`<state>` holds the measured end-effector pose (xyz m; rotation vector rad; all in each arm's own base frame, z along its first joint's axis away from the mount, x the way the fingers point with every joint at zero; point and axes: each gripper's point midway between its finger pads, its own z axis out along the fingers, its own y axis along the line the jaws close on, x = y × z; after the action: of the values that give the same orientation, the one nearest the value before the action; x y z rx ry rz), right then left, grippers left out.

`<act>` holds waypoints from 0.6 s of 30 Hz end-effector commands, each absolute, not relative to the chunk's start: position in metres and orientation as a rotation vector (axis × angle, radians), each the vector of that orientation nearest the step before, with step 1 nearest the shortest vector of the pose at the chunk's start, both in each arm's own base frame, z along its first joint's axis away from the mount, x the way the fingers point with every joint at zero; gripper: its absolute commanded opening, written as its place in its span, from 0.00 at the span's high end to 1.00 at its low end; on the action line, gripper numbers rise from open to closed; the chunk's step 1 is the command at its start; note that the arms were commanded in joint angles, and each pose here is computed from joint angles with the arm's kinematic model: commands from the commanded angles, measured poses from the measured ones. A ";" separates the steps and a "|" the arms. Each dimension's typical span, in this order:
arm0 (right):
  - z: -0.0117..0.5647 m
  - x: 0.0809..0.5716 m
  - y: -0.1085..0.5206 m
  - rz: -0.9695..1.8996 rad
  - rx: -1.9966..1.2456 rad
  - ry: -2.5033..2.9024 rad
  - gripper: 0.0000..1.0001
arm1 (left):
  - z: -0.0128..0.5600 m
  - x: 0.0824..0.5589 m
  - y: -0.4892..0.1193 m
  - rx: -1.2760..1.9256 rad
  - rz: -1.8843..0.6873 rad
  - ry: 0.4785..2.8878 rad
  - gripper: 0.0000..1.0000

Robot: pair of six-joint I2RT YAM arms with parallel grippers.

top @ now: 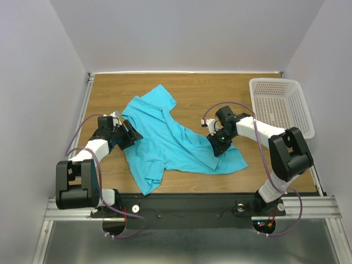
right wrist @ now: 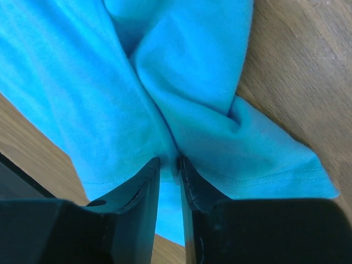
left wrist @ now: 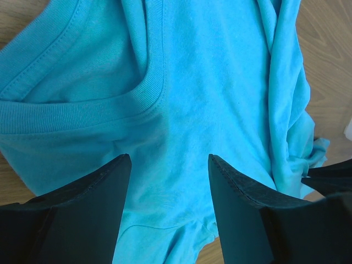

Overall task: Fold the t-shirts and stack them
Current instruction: Flatten the tshirt out

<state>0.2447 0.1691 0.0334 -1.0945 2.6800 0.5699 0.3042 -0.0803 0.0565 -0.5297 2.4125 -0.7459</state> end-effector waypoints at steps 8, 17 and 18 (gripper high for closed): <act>0.037 0.266 0.167 0.455 -1.077 2.637 0.99 | 0.071 0.314 -0.083 -0.477 -0.758 2.375 0.31; 0.111 0.341 0.154 0.250 -1.037 2.386 1.00 | 0.067 0.315 -0.082 -0.487 -0.752 2.389 0.31; 0.109 0.352 0.145 0.186 -1.021 2.399 0.99 | 0.065 0.315 -0.082 -0.489 -0.750 2.394 0.31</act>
<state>0.2955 0.1623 0.0676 -1.0757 2.5511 0.3906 0.3039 -0.0803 0.0543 -0.5331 2.4195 -0.7454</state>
